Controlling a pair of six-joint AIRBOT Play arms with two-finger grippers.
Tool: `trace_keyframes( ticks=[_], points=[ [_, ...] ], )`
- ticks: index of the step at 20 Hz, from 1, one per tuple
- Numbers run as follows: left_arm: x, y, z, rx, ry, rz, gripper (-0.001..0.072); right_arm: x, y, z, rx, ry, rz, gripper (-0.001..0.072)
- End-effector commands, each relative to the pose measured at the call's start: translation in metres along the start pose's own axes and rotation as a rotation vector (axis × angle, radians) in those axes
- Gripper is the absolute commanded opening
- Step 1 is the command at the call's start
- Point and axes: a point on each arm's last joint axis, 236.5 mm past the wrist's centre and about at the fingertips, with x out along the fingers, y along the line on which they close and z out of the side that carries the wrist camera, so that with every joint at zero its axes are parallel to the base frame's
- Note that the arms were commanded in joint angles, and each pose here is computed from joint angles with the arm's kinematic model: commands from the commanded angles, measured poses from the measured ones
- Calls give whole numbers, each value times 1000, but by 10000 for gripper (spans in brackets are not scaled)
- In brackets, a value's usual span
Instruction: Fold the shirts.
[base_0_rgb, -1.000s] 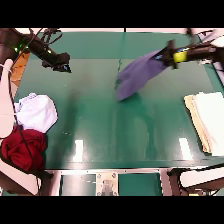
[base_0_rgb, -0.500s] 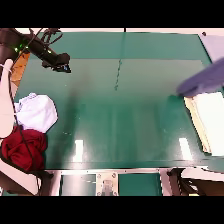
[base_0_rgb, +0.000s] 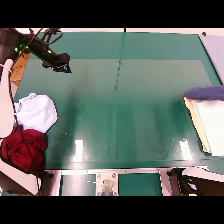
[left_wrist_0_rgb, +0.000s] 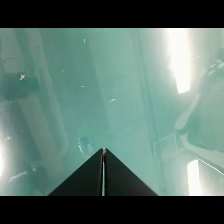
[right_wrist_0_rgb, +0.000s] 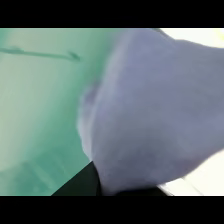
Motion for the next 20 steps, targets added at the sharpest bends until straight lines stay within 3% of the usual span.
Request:
trace_keyframes(
  ticks=[1, 5, 6, 8, 12, 13, 14, 15, 16, 20],
  points=[
    [0, -1, -3, -1, 12, -5, 19, 5, -69, -41, 115, 109, -254, 15],
    [0, -2, -8, 0, 34, -8, 20, 23, -151, -88, 202, 231, -538, 17],
    [0, -2, -8, 0, 34, -8, 20, 30, -162, -95, 202, 249, -567, 52],
    [0, -2, -8, 0, 34, -8, 20, 42, -178, -110, 207, 300, -607, 612],
    [-2, -2, -5, 12, 20, -6, 19, 48, -157, -95, 168, 275, -561, 609],
    [-6, -3, -3, 17, 1, -1, 19, 52, -134, -83, 130, 239, -508, 551],
    [-13, -6, 2, 24, -29, 4, 18, 57, -108, -74, 83, 210, -451, 342],
    [-24, -11, 6, 33, -64, 9, 18, 63, -75, -68, 12, 188, -378, 66],
    [-33, -15, 7, 40, -86, 11, 18, 71, -39, -67, -70, 176, -296, 18],
    [-58, -27, -11, 41, -101, 22, 18, 102, 66, -119, -361, 245, -124, 15]
  ],
)
